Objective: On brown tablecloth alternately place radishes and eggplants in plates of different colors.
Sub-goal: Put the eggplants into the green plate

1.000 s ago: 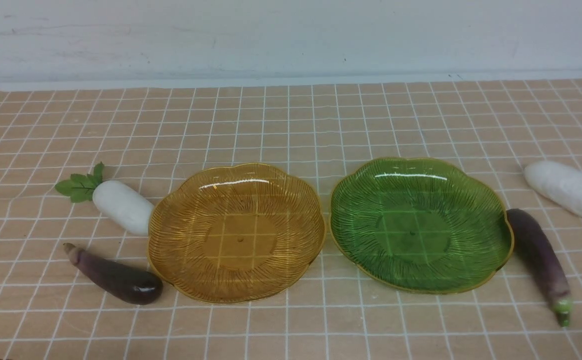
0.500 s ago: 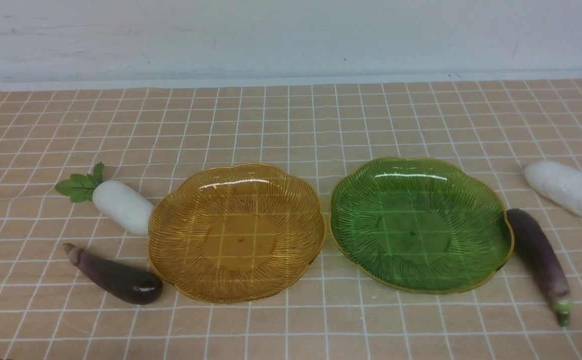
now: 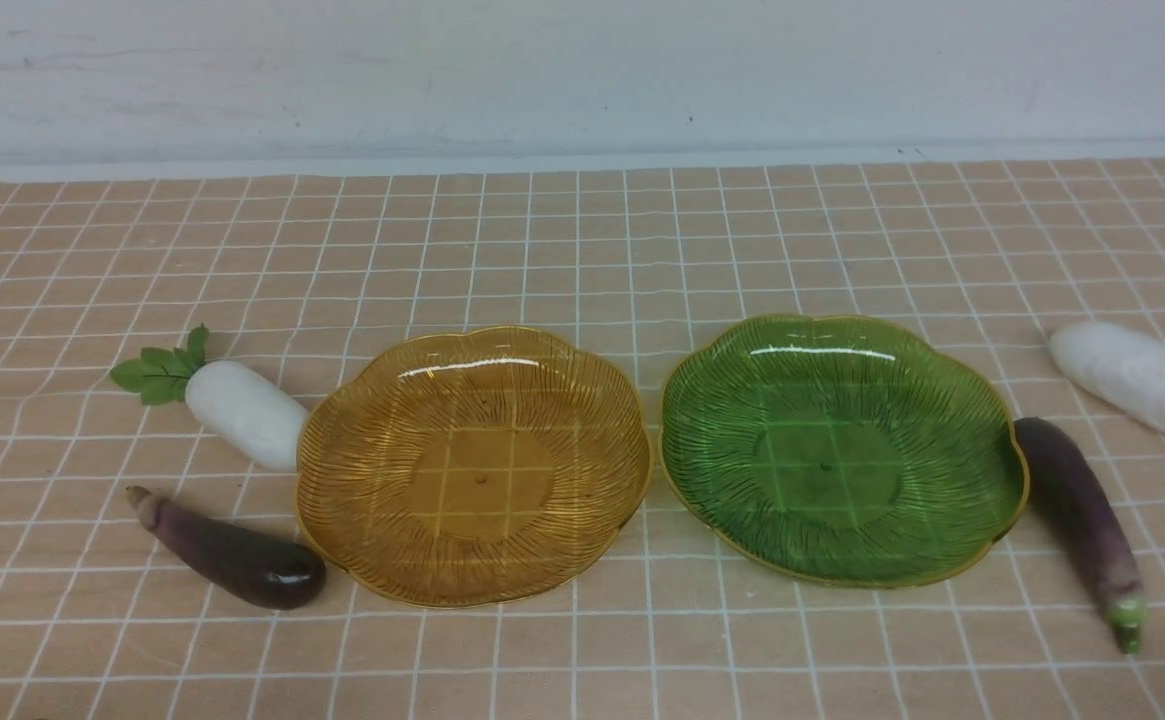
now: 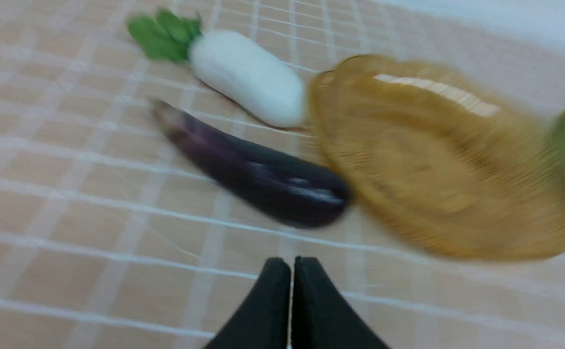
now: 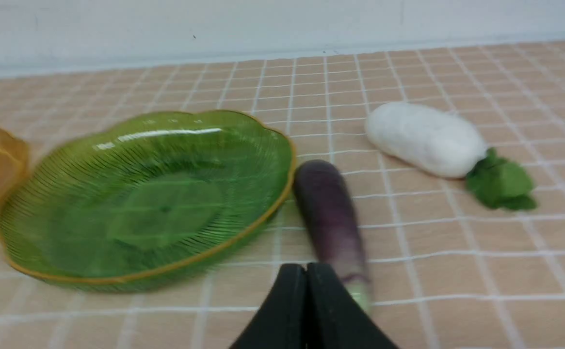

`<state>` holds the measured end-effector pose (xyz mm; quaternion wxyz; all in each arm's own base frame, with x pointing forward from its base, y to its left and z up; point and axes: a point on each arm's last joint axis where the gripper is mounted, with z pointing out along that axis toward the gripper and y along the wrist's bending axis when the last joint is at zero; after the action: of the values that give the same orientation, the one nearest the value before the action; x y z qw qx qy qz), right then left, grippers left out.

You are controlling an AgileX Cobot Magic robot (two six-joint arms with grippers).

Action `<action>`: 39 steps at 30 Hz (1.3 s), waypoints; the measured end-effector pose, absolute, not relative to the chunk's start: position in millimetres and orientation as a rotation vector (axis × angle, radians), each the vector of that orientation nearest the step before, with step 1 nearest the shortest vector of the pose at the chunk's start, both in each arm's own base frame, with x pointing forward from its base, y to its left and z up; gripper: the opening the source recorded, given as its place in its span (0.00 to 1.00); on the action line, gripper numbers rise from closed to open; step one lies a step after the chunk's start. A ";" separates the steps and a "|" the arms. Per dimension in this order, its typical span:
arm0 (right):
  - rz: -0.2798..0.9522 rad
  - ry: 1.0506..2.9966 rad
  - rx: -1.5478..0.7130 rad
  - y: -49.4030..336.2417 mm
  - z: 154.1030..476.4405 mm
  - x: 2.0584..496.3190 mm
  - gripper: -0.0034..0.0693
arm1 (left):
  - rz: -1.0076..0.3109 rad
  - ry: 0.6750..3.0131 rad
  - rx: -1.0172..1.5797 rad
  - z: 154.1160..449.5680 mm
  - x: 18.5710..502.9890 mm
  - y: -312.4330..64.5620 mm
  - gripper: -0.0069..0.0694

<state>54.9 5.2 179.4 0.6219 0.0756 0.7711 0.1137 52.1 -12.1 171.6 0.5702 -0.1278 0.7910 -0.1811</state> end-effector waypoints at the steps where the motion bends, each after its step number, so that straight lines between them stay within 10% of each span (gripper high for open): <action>1: 0.374 1.753 0.241 7.2 180.6 54.9 0.02 | -0.548 1.840 -0.404 172.6 51.9 -14.9 0.09; 11: 0.875 1.599 0.695 13.6 188.8 55.3 0.02 | -1.115 1.662 -0.840 183.7 51.6 -26.2 0.09; 18: 0.600 1.621 0.245 18.7 275.4 43.9 0.02 | -1.023 1.762 -0.564 228.8 46.6 -34.0 0.09; 28: 0.135 2.478 0.087 12.1 284.1 136.4 0.06 | -0.568 2.421 -0.288 266.6 86.1 -30.5 0.10; 39: -0.033 2.735 0.010 11.2 246.8 245.1 0.61 | -0.459 2.495 -0.264 262.5 97.1 -25.2 0.40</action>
<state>245.1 11.2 246.8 0.2016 0.0035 0.9794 -0.0118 97.1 -25.2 262.5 0.2911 -0.0990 0.9358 -0.1722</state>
